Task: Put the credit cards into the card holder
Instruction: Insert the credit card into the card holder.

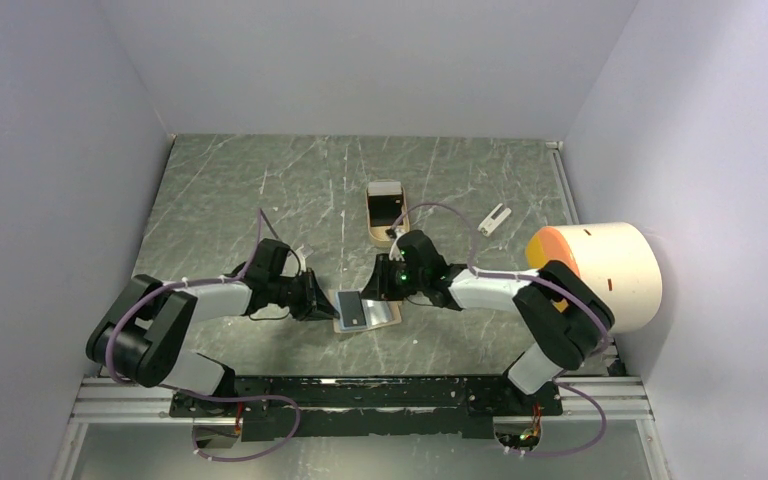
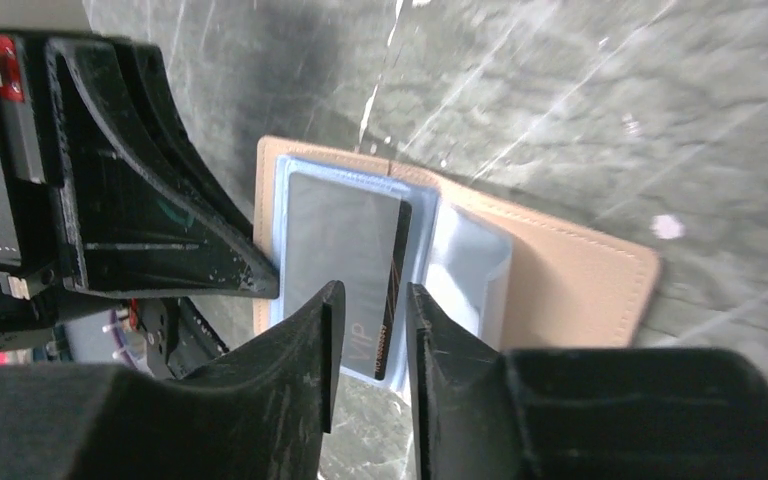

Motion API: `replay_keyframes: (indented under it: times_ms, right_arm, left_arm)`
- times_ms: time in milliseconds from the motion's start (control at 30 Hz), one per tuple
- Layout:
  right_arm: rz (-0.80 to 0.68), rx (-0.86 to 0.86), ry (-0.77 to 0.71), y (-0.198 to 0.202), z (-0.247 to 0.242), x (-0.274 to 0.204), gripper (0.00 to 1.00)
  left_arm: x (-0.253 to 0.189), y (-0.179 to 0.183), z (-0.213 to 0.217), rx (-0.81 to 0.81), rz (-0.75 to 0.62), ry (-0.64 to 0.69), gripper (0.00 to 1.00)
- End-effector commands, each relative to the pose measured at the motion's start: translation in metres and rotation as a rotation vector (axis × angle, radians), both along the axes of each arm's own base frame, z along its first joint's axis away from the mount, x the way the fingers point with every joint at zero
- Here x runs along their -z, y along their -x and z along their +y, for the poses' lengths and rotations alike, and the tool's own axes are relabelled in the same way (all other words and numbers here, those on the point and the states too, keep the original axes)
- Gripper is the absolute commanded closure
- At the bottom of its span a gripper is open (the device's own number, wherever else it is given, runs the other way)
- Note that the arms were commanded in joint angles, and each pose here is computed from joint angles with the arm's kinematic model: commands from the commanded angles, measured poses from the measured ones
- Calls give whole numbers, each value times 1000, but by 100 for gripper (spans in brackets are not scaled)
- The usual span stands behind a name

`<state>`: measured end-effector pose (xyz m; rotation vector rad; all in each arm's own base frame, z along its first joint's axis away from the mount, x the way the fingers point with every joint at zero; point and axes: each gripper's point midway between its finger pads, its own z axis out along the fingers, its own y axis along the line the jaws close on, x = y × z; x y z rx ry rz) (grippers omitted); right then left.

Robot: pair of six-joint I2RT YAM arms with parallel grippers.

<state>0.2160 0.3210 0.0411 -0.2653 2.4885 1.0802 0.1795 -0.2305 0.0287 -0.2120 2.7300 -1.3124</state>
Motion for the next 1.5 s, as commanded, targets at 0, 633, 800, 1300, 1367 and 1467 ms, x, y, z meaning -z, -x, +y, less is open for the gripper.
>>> replay_keyframes:
  times_ms: [0, 633, 800, 1300, 1367, 1467]
  right_arm:
    - [-79, 12, 50, -11, -14, -10, 70]
    - [-27, -3, 57, 5, -8, 22, 77]
    - [-20, 3, 51, 7, -8, 27, 78]
    - [-16, -12, 41, 19, -3, 29, 79]
    - [-17, -9, 45, 19, -4, 30, 79]
    - [-18, -8, 45, 21, -6, 31, 79]
  left_arm:
    - [-29, -5, -13, 54, -60, 84, 91]
    - [-46, -10, -28, 78, -87, 204, 62]
    - [-44, -14, -28, 80, -99, 181, 73]
    - [-26, -19, -25, 73, -82, 108, 73]
    - [-25, -19, -24, 72, -81, 100, 72]
    - [-23, -19, -24, 70, -82, 93, 72]
